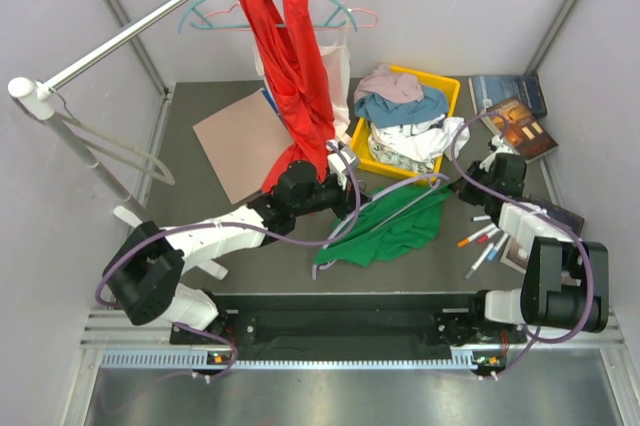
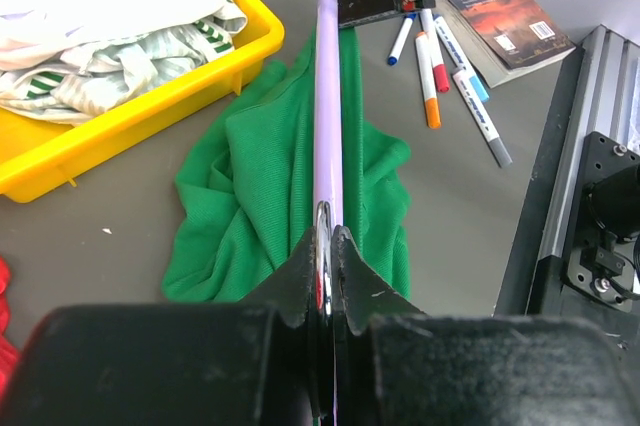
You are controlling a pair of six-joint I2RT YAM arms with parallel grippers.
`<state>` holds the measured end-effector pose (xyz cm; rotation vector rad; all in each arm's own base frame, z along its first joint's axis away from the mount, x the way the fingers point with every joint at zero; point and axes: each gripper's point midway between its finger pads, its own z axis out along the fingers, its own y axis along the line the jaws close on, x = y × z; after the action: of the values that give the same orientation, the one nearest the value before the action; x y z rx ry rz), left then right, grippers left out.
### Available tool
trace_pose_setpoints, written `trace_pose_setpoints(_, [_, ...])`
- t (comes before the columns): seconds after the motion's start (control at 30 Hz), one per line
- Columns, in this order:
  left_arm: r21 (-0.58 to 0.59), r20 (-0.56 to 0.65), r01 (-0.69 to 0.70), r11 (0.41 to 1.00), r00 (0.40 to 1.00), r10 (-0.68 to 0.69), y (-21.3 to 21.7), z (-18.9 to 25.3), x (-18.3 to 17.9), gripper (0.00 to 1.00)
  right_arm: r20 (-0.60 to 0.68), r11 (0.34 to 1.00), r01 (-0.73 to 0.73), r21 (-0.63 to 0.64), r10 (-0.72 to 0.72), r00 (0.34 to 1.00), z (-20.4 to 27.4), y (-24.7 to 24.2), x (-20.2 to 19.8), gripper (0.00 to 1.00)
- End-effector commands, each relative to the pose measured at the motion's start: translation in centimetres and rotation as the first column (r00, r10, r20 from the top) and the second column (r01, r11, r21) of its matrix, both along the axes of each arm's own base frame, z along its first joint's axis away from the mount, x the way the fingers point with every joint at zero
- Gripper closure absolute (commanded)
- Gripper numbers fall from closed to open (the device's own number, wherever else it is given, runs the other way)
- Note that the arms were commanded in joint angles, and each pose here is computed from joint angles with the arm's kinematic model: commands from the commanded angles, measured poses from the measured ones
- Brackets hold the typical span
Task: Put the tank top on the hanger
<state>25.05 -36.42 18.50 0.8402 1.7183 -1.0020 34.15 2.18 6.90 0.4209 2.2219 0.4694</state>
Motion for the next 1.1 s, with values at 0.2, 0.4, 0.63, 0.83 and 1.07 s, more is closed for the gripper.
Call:
trace_pose_setpoints(0.2, [0.099,-0.041,0.058,0.993,0.998,-0.054,0.5,-3.1,-2.3,1.0,0.169,0.989,0.105,-0.108,-0.086,0.982,5.8,-4.7,5.0,1.0])
trace_pose_setpoints(0.4, [0.114,-0.032,0.029,0.993,0.999,-0.026,0.7,-3.5,-1.7,1.0,0.183,0.987,0.115,-0.117,-0.092,0.979,7.2,-5.1,4.9,1.0])
trace_pose_setpoints(0.63, [0.12,-0.034,0.031,0.992,0.999,-0.028,0.6,-3.7,-1.8,1.0,0.187,0.984,0.119,-0.135,-0.093,0.978,7.9,-5.2,4.0,1.0])
trace_pose_setpoints(0.83, [0.121,-0.032,0.037,0.992,0.999,-0.033,0.3,-3.5,-1.8,1.0,0.22,0.981,0.119,-0.153,-0.083,0.972,10.4,-5.3,3.8,1.0])
trace_pose_setpoints(1.07, [0.123,-0.033,0.027,0.992,0.999,-0.023,0.0,-3.6,-1.4,1.0,0.286,0.985,0.04,-0.167,0.01,0.958,14.2,-2.1,3.1,1.0])
